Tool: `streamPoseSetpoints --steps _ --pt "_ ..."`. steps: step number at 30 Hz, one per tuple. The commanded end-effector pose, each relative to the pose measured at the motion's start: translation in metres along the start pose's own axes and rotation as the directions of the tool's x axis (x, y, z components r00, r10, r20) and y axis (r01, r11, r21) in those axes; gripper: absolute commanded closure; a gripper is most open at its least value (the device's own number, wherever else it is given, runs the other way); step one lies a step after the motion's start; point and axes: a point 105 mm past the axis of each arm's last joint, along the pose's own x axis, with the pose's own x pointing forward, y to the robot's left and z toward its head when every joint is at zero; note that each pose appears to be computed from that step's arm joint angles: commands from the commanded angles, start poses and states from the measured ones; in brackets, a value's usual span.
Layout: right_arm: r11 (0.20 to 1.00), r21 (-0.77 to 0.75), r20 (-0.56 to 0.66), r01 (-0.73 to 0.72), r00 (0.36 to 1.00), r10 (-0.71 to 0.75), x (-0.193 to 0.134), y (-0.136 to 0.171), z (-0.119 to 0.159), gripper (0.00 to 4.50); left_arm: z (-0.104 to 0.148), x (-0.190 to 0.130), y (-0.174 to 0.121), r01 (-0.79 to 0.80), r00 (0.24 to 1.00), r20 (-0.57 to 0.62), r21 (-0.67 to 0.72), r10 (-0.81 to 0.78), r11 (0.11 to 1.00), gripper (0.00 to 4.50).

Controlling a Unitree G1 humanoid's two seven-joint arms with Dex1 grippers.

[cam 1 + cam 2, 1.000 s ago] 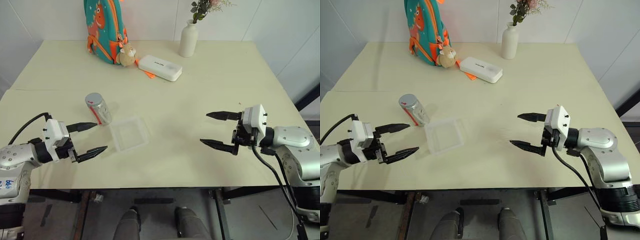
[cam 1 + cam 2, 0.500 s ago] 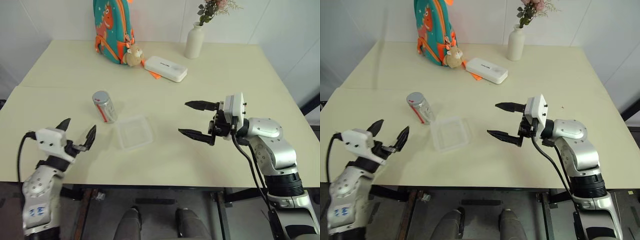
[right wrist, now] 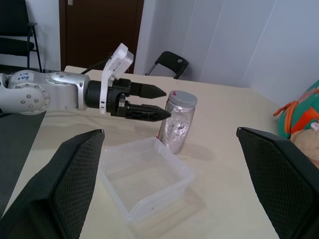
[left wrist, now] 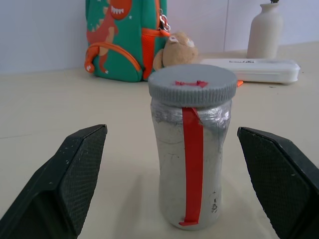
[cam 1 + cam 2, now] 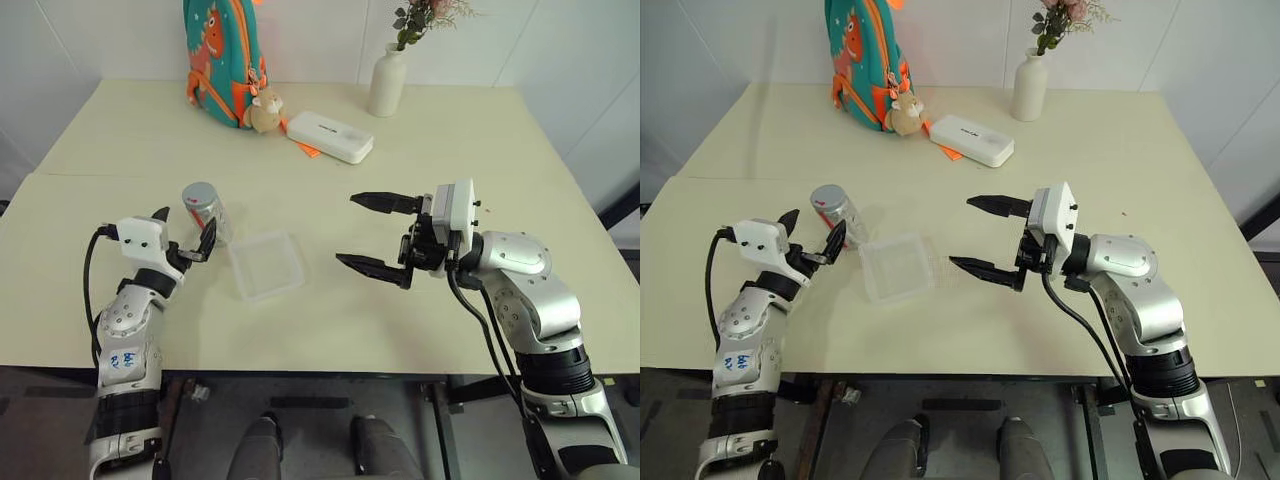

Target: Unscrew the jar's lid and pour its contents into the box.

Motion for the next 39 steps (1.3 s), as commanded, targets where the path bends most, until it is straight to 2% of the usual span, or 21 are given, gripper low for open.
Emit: streamPoseSetpoints --steps 1,12,15,21,23,28,32,35,39 --pt "0.999 -0.032 0.036 0.009 0.999 -0.008 0.003 0.004 0.012 0.00 0.007 0.012 -0.003 0.031 0.999 0.033 0.016 -0.032 0.999 0.02" --pt "0.998 -0.030 0.047 0.055 0.997 -0.054 0.003 0.007 0.015 0.00 0.003 0.042 -0.006 0.106 0.994 0.028 0.057 -0.108 0.993 0.02" --pt "0.997 -0.029 0.043 0.071 0.997 -0.070 0.000 0.007 0.015 0.00 0.003 0.043 -0.006 0.108 0.994 0.028 0.066 -0.110 0.992 0.63" --pt "0.996 -0.023 0.039 0.087 0.995 -0.087 -0.002 0.009 0.013 0.00 0.002 0.042 -0.007 0.117 0.993 0.024 0.072 -0.119 0.991 2.43" --pt "0.996 -0.021 0.038 0.092 0.995 -0.091 -0.002 0.009 0.012 0.00 0.002 0.039 -0.006 0.118 0.993 0.025 0.062 -0.119 0.991 2.49" --pt "0.995 -0.018 0.039 0.100 0.994 -0.099 -0.003 0.008 0.012 0.00 0.024 0.033 -0.006 0.149 0.982 0.110 0.046 -0.153 0.988 2.49" --pt "0.993 -0.001 0.056 0.117 0.992 -0.117 0.000 0.004 0.015 0.00 0.080 0.024 0.015 0.196 0.949 0.224 0.124 -0.220 0.973 2.49" --pt "0.992 0.012 0.056 0.127 0.990 -0.128 0.007 -0.001 0.019 0.00 0.100 0.015 0.008 0.373 0.899 0.207 0.101 -0.386 0.922 2.49" --pt "0.991 0.044 0.051 0.130 0.990 -0.132 0.026 -0.007 0.029 0.00 0.097 -0.005 -0.036 0.672 0.732 0.086 0.071 -0.676 0.737 2.49"
